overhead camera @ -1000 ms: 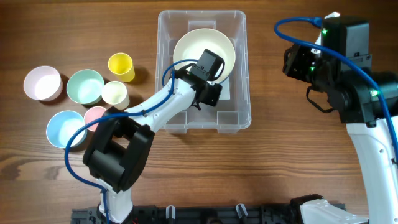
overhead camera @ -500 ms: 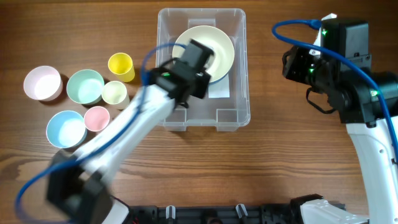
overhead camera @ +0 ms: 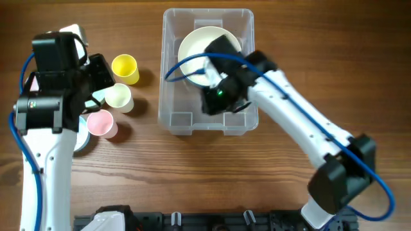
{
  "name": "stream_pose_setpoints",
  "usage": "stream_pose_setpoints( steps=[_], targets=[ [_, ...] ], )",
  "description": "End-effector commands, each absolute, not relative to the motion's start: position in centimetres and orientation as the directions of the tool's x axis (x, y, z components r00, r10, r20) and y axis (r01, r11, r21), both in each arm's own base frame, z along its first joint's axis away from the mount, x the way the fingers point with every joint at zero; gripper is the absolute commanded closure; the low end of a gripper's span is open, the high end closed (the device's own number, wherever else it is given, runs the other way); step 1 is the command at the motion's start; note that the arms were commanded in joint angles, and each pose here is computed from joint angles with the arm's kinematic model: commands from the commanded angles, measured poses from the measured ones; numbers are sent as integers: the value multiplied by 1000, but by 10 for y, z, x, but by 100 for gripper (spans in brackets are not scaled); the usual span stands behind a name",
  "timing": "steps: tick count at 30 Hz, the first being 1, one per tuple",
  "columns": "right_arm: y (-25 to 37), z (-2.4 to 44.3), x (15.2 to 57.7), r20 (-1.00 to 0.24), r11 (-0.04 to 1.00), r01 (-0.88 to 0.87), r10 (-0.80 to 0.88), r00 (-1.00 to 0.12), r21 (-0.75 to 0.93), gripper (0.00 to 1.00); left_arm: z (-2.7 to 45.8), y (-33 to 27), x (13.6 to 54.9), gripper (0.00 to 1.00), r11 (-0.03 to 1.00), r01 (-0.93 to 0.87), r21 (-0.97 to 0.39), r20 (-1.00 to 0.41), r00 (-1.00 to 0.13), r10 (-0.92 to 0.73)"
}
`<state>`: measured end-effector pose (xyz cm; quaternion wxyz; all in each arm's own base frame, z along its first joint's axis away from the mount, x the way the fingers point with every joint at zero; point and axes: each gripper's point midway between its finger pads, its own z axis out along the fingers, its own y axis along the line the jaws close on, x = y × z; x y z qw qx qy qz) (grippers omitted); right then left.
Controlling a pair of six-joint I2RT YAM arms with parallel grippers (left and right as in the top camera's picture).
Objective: Pack container
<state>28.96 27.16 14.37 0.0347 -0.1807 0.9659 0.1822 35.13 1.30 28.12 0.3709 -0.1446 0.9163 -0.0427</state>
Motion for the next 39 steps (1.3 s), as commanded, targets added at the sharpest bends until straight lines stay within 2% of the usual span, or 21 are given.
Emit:
stream_pose_setpoints(
  steps=[1,6,9,11,16,21,25,31,33,39],
  targets=[
    [293,132,258,-31,860,-348,-364,-931,374,73,271,6,356,63,949,-215,-231,-629,-711,-315],
    [298,127,223,55,874,-350,-389,-920,336,73,269,6,356,60,949,-217,-230,-623,-716,-315],
    [296,124,223,57,880,-345,-382,-922,327,76,269,6,356,60,949,-218,-229,-622,-717,-315],
    [305,126,232,-4,851,-395,-419,-908,347,79,269,6,355,60,949,-218,-229,-621,-718,-315],
    [321,160,258,-176,781,-499,-468,-866,376,77,269,6,355,60,949,-218,-229,-621,-718,-314],
    [278,150,301,-200,931,-303,-263,-944,205,77,269,6,355,60,949,-218,-229,-621,-718,-314],
    [260,128,297,-121,952,-245,-225,-967,183,77,268,6,355,59,949,-218,-228,-618,-720,-314],
    [268,101,254,44,922,-248,-273,-961,297,77,268,6,354,59,949,-219,-228,-617,-721,-315],
    [266,101,242,93,919,-246,-287,-953,310,78,267,6,354,59,949,-219,-227,-615,-723,-314],
    [285,118,210,163,816,-290,-418,-894,500,78,267,6,354,55,949,-219,-227,-615,-723,-314]
  ],
)
